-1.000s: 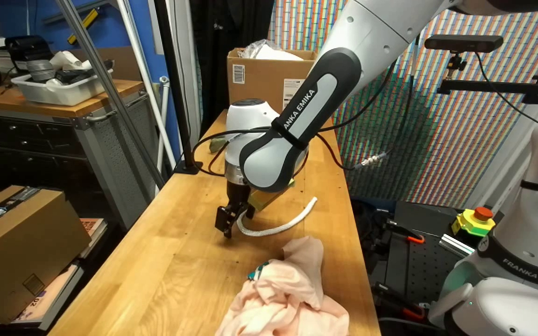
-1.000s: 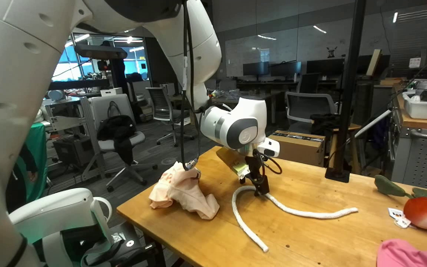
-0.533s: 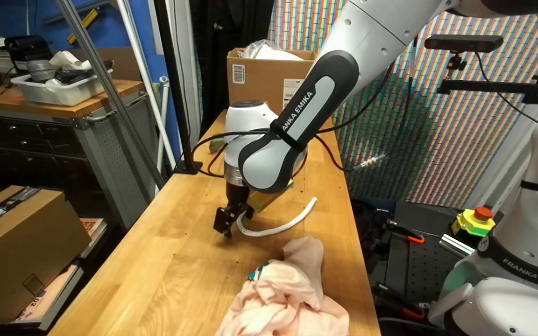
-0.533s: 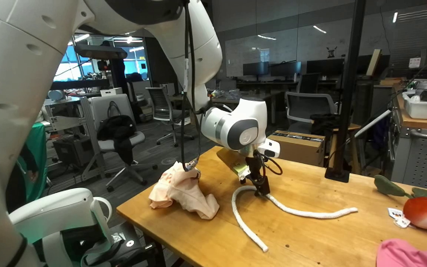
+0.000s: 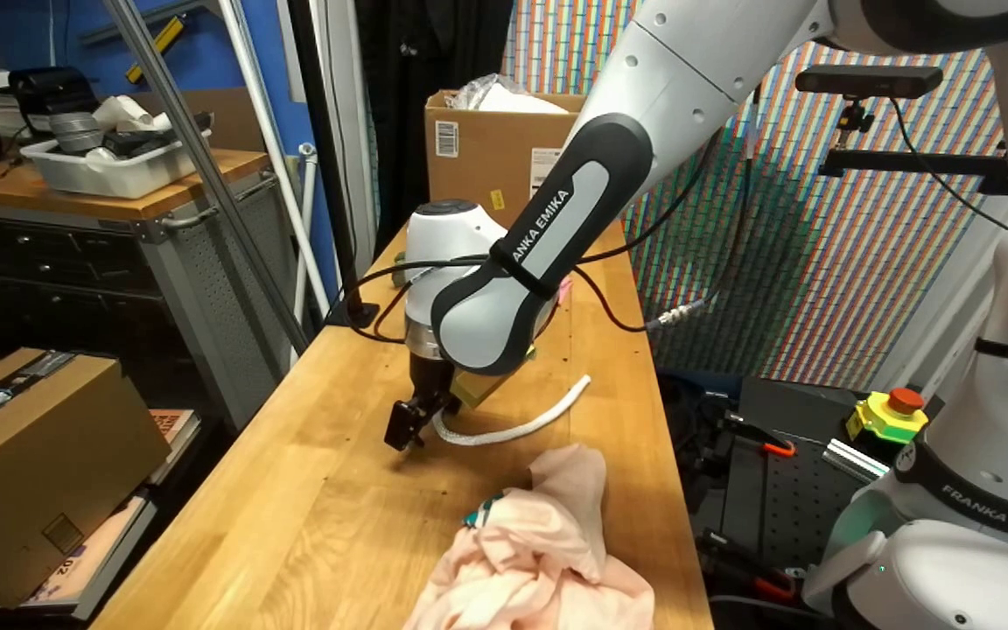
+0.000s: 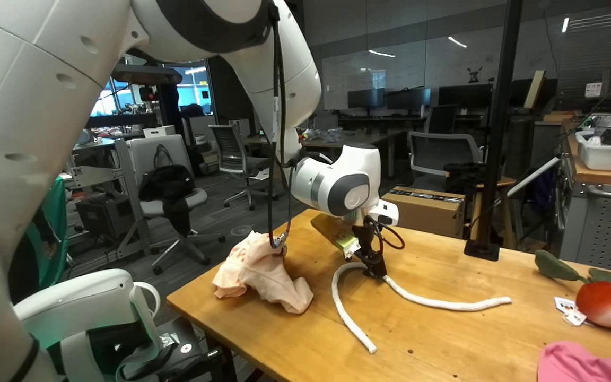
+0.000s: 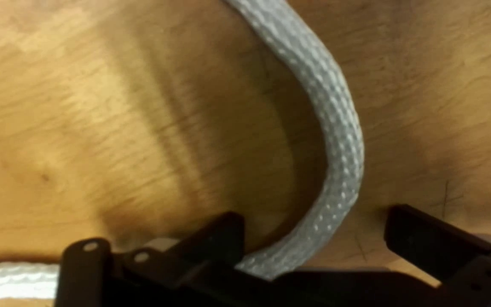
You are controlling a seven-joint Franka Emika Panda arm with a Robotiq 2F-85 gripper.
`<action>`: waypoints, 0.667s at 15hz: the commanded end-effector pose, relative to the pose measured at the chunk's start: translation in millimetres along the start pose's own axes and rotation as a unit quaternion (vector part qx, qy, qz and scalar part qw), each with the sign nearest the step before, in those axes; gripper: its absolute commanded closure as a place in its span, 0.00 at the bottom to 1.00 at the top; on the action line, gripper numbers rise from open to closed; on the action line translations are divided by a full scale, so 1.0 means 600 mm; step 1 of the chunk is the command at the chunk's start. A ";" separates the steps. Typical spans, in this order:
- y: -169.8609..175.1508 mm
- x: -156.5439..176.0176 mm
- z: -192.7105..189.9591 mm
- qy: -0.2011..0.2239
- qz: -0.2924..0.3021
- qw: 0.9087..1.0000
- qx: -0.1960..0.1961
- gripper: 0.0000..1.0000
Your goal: Move the pink t-shirt to the right, move the peach t-shirt to the left, move the radish to the right, move the rope backwards
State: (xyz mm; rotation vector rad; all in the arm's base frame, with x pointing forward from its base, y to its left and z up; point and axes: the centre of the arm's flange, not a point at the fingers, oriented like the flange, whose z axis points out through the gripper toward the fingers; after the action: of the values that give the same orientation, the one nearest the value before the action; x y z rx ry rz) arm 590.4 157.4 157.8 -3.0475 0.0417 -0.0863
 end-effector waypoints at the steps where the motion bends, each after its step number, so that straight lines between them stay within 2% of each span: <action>1: -0.023 0.064 0.018 0.025 -0.014 1.000 -0.012 0.00; 7: -0.005 0.155 -0.014 0.074 -0.031 0.994 -0.073 0.00; 10: -0.003 0.190 -0.030 0.090 -0.037 0.991 -0.092 0.00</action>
State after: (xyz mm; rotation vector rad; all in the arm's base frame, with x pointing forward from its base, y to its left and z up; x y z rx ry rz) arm 669.0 148.4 180.7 -3.1725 -0.0551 -0.3255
